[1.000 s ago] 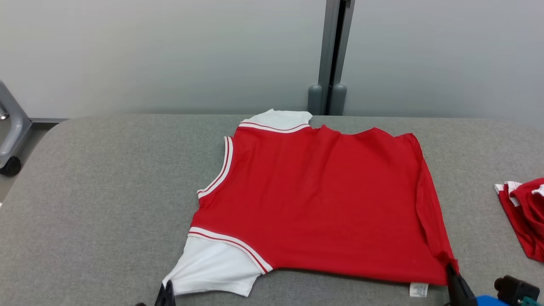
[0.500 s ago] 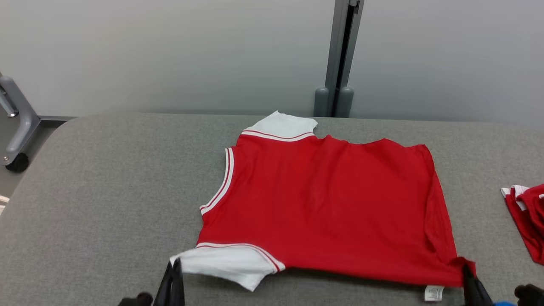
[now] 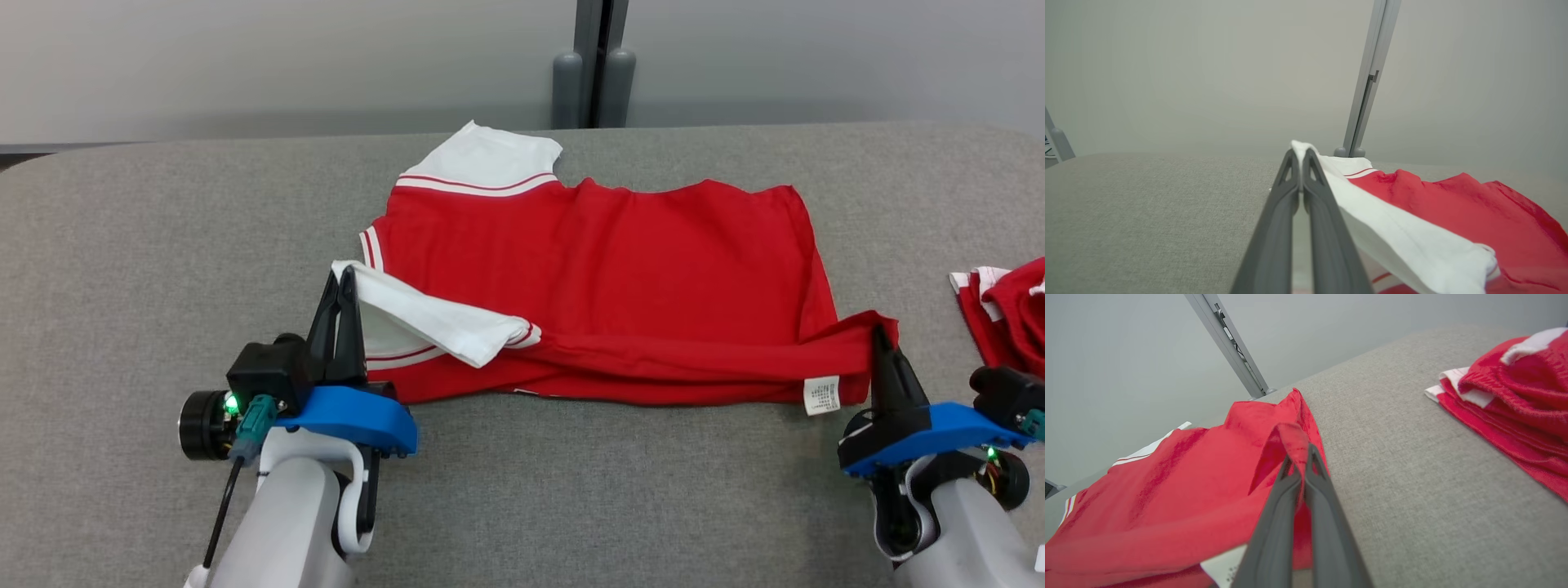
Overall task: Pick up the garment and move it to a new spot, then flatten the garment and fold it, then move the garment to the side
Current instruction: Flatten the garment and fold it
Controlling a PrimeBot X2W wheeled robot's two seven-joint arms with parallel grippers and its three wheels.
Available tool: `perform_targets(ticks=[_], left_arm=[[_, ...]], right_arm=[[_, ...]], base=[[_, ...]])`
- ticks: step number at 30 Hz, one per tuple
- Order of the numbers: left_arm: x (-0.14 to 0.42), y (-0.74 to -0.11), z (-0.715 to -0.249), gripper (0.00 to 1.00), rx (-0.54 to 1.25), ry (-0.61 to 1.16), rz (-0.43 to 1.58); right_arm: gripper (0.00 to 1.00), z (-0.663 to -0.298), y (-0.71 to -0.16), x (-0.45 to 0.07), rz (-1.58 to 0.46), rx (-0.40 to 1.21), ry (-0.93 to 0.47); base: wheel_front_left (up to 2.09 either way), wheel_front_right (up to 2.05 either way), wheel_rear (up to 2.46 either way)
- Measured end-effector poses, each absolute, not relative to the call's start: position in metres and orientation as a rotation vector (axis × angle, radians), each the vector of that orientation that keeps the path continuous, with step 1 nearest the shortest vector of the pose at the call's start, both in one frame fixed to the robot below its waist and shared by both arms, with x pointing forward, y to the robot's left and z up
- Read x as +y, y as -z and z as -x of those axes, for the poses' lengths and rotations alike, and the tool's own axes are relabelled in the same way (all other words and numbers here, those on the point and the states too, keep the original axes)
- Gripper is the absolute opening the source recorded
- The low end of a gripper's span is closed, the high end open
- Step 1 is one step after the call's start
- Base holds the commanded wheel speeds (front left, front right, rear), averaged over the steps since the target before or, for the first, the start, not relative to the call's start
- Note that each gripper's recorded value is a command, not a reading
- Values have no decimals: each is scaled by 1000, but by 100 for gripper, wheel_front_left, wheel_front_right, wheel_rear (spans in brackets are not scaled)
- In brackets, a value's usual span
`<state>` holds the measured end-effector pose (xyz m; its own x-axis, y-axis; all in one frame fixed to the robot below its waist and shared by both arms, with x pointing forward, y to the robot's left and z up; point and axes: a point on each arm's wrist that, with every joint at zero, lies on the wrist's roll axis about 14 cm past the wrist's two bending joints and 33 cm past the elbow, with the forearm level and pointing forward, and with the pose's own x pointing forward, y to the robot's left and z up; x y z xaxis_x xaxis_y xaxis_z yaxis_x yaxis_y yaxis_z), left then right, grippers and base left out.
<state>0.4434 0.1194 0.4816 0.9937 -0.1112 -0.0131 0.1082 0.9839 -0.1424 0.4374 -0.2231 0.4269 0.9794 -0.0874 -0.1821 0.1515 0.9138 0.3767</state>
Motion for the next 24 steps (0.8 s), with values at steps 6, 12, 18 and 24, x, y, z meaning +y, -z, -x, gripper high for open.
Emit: perform_targets(ticks=[6, 12, 18, 24], left_arm=[[118, -462, -468, 0, 78, 93, 131], [126, -462, -480, 0, 72, 64, 115], [130, -458, -478, 100, 84, 52, 122], [139, -442, -460, 100, 131, 17, 169]], right_arm=[[0, -461, -424, -227, -377, 171, 135], [54, -475, -424, -223, -374, 165, 132], [100, -476, -426, -224, -385, 154, 139], [100, -462, -425, -229, -385, 150, 153]], base=[[0, 0, 0], [0, 0, 0], [0, 0, 0], [0, 0, 0]])
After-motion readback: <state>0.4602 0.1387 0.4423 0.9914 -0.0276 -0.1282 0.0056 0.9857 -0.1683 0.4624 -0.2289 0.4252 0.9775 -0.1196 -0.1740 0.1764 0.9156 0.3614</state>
